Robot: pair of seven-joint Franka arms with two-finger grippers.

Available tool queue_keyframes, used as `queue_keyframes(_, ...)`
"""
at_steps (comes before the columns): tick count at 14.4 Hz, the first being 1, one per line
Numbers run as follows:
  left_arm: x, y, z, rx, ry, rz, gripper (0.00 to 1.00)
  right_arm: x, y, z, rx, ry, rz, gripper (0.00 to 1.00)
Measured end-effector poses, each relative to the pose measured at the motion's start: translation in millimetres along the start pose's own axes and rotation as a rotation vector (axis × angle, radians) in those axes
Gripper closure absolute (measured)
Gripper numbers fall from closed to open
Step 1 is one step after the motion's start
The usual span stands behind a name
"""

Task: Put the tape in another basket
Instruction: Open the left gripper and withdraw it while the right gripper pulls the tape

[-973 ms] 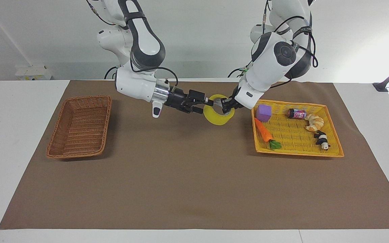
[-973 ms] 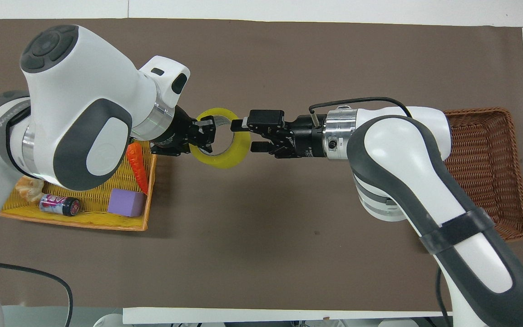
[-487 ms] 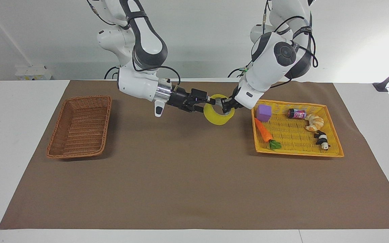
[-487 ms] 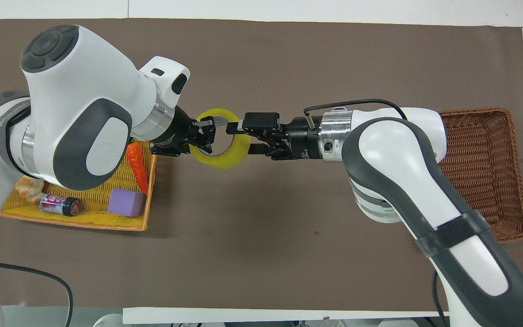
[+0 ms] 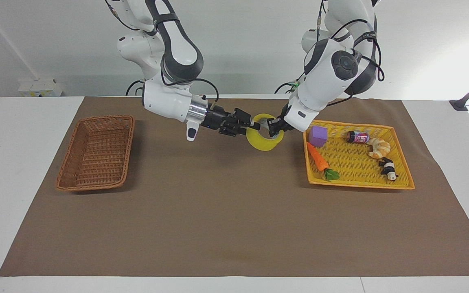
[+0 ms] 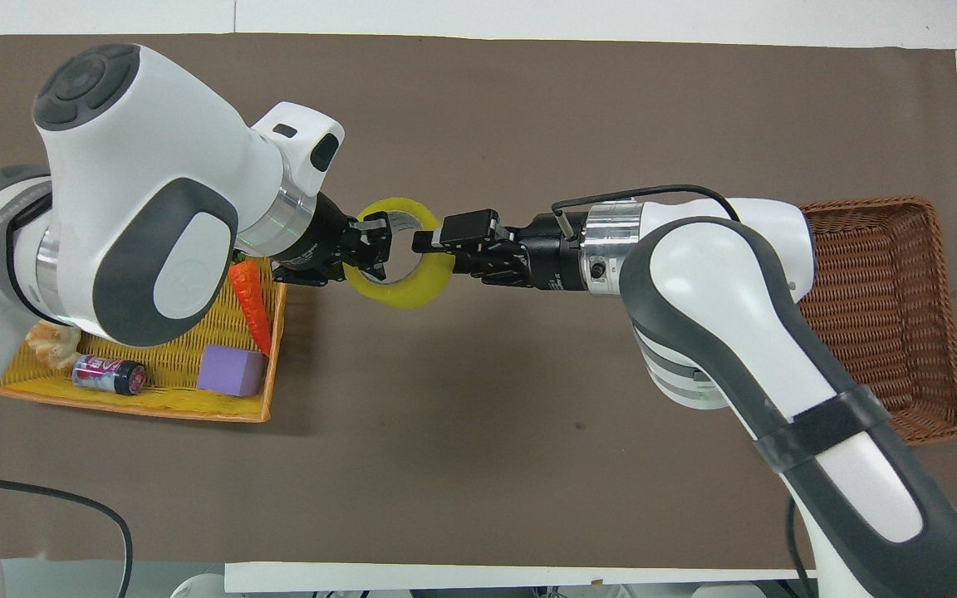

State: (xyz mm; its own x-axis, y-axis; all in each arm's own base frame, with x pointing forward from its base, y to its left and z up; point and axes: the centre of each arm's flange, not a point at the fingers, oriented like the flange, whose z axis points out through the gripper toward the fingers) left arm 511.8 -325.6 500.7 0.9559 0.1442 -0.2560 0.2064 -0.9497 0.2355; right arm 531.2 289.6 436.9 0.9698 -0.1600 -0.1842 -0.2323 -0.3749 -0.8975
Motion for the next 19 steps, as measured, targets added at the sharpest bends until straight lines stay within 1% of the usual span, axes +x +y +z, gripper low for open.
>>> queue_keyframes(5,0.1,-0.2,0.3,0.000,-0.001,-0.001,0.78,0.1,0.2,0.2,0.000,0.000,-0.004,0.45)
queue_keyframes(6,-0.1,0.1,0.3,-0.001,-0.002,-0.001,0.70,0.3,0.8,0.4,-0.001,0.000,-0.003,0.45)
queue_keyframes(7,-0.1,0.1,0.3,-0.001,-0.003,-0.001,0.61,1.1,1.9,0.5,-0.002,0.001,-0.001,0.45)
queue_keyframes(9,-0.8,0.3,-1.0,-0.002,-0.003,-0.003,0.40,4.4,5.2,-1.2,-0.004,0.006,0.005,0.45)
queue_keyframes(10,-1.3,-0.4,-4.2,-0.002,-0.003,-0.007,0.27,6.5,6.6,-3.2,-0.005,0.011,0.008,0.45)
queue_keyframes(12,0.0,-10.4,-25.4,-0.013,0.010,-0.026,0.06,11.8,8.5,-10.2,-0.002,0.024,0.012,0.45)
queue_keyframes(13,-0.2,-21.1,-44.5,-0.021,0.020,-0.040,0.00,17.1,10.7,-17.5,-0.002,0.037,0.006,0.45)
queue_keyframes(14,-1.2,-37.3,-66.5,-0.018,0.031,-0.055,0.00,24.0,14.9,-27.7,-0.005,0.048,-0.007,0.45)
queue_keyframes(16,-2.6,-80.1,-106.8,0.025,0.061,-0.055,0.00,42.8,30.3,-60.8,-0.037,0.052,-0.033,0.45)
queue_keyframes(17,-0.4,-103.4,-123.0,0.048,0.076,-0.046,0.00,53.3,40.5,-84.0,-0.065,0.045,-0.042,0.45)
queue_keyframes(19,19.6,-160.7,-147.0,0.079,0.104,-0.025,0.00,72.4,66.1,-139.8,-0.120,0.029,-0.055,0.45)
